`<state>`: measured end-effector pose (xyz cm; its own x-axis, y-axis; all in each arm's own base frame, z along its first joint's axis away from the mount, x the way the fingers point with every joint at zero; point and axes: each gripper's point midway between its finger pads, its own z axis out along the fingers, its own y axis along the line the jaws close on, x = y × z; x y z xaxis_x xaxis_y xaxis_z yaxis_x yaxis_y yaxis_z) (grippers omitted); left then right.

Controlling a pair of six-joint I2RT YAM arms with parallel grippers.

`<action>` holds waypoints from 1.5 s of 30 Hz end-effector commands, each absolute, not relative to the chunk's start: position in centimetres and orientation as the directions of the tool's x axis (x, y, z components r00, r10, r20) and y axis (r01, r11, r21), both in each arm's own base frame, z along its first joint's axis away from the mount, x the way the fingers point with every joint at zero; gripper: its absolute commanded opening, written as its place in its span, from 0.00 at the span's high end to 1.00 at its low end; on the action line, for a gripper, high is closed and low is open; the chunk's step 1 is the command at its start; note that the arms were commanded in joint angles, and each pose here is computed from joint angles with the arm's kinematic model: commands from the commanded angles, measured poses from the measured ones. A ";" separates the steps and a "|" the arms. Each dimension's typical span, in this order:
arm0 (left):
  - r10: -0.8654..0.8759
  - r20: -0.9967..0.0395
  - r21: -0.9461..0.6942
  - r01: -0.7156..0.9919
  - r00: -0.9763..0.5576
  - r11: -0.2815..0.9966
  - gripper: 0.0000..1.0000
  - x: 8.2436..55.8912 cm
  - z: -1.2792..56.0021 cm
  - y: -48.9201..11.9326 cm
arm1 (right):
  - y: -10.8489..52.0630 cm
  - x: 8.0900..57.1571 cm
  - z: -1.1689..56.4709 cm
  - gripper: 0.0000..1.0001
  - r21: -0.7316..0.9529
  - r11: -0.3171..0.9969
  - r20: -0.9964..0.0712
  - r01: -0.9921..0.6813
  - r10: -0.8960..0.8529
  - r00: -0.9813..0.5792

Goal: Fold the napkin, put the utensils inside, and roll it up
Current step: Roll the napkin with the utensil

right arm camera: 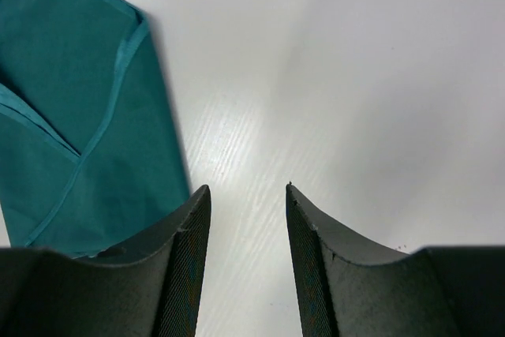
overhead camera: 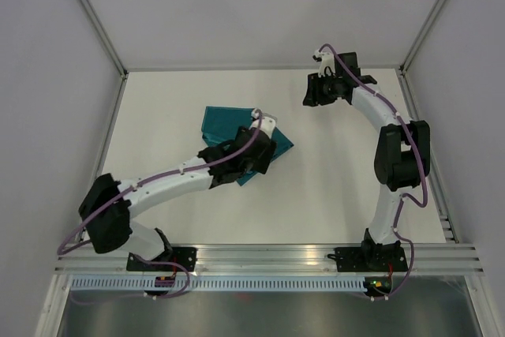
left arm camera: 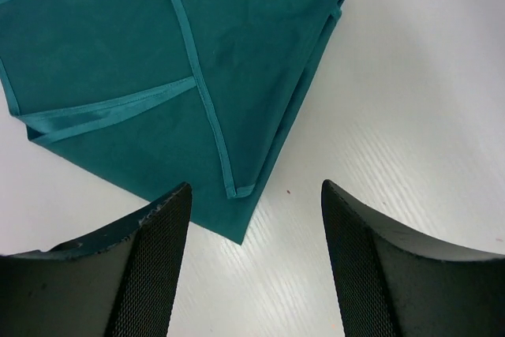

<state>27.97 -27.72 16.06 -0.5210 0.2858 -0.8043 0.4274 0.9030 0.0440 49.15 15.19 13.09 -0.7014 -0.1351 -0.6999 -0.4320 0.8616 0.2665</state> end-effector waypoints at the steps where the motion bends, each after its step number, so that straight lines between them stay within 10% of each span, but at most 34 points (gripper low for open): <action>1: 0.471 -0.791 0.309 0.410 -0.390 0.858 0.29 30.2 15.4 -29.9 | 14.3 49.1 15.0 0.50 0.274 0.845 -0.737 -0.459 -0.122 -0.665; 28: 0.769 -0.499 0.643 0.424 -0.399 0.637 0.32 30.9 3.5 -32.1 | 10.0 49.2 12.5 0.52 0.338 0.861 -0.697 -0.381 -0.043 -0.716; 45: 0.753 -0.446 0.546 0.519 -0.484 0.658 0.56 30.5 -1.6 -30.3 | 10.0 49.1 12.4 0.54 0.343 0.858 -0.696 -0.383 -0.042 -0.717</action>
<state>31.84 -31.02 2.48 -0.4447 0.7292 -0.5201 0.4242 0.6829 0.5947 48.71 9.91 10.88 -0.7516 -0.0453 -0.6581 -0.3546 0.8690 0.3452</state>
